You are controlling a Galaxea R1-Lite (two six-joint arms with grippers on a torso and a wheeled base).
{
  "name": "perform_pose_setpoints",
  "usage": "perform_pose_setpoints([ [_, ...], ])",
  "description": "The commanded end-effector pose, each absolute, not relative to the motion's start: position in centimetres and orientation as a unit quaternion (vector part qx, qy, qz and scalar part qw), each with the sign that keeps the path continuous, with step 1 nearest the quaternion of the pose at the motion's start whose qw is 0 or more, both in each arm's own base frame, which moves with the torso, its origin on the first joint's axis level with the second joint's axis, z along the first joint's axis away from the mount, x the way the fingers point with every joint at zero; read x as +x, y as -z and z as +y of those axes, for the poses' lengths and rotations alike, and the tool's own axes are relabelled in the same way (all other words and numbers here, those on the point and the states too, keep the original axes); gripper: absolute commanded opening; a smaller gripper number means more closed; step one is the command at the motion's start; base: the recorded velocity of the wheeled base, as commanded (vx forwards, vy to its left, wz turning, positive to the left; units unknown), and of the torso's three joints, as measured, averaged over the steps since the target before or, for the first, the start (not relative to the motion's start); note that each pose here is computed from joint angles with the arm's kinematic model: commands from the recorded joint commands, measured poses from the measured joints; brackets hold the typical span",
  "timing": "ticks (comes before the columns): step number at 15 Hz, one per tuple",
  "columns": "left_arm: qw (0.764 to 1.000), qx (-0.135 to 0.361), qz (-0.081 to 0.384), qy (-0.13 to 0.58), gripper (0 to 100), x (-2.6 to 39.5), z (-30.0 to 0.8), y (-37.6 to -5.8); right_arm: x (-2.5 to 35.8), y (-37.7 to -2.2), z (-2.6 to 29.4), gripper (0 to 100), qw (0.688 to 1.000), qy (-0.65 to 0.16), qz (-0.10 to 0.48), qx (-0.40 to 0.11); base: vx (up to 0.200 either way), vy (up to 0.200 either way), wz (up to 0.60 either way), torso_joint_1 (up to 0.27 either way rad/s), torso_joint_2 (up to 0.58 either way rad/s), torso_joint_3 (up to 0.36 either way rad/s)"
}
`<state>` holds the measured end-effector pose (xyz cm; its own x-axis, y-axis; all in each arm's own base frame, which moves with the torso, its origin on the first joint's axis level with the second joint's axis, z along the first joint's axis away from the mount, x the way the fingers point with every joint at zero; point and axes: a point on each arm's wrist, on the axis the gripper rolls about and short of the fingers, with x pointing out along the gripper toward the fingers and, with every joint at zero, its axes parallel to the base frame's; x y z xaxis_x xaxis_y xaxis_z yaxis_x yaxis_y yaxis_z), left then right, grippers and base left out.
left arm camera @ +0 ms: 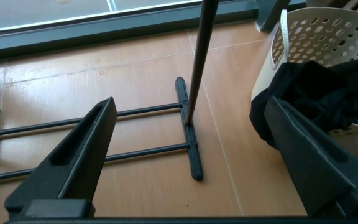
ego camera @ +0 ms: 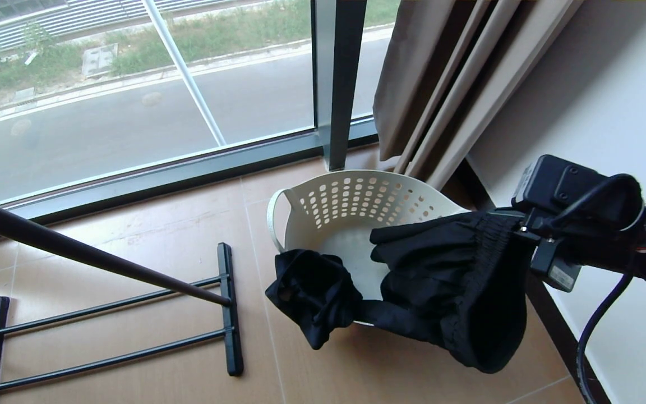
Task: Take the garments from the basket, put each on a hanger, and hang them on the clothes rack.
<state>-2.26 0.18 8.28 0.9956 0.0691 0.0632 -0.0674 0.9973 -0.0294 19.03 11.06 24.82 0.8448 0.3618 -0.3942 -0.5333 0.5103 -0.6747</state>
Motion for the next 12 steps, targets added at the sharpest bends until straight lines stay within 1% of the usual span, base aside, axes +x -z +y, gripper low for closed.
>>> perform_pose_setpoints([
  [1, 0.999, -0.014, -0.033, -0.035, 100, -2.3, 0.2, -8.3, 17.4, -25.9, 11.0, 0, 0.873, -0.265, 0.073, -0.404, 0.000, 0.000, 0.00, 0.000, 0.00, 0.000],
  [3, 0.999, -0.015, -0.033, -0.036, 100, -2.3, 0.2, -8.3, 17.3, -25.9, 11.1, 0, 0.878, -0.267, 0.076, -0.389, 0.000, 0.000, 0.00, 0.000, 0.00, 0.000],
  [5, 0.999, -0.017, -0.033, -0.035, 100, -2.3, 0.2, -8.3, 16.9, -25.7, 11.7, 0, 0.884, -0.284, 0.084, -0.361, 0.000, 0.000, 0.00, 0.000, 0.00, 0.000],
  [7, 0.999, -0.017, -0.032, -0.035, 100, -2.2, 0.2, -8.3, 16.8, -25.5, 11.8, 0, 0.884, -0.291, 0.085, -0.355, 0.000, 0.000, 0.00, 0.000, 0.00, 0.000],
  [11, 0.999, -0.017, -0.032, -0.035, 100, -2.2, 0.2, -8.3, 16.9, -25.4, 11.9, 0, 0.882, -0.300, 0.083, -0.353, 0.000, 0.000, 0.00, 0.005, 0.00, 0.152],
  [12, 0.999, -0.017, -0.032, -0.036, 100, -2.2, 0.2, -8.3, 17.1, -25.3, 12.0, 0, 0.882, -0.296, 0.088, -0.355, 0.000, 0.000, 0.00, -0.002, -0.14, 0.012],
])
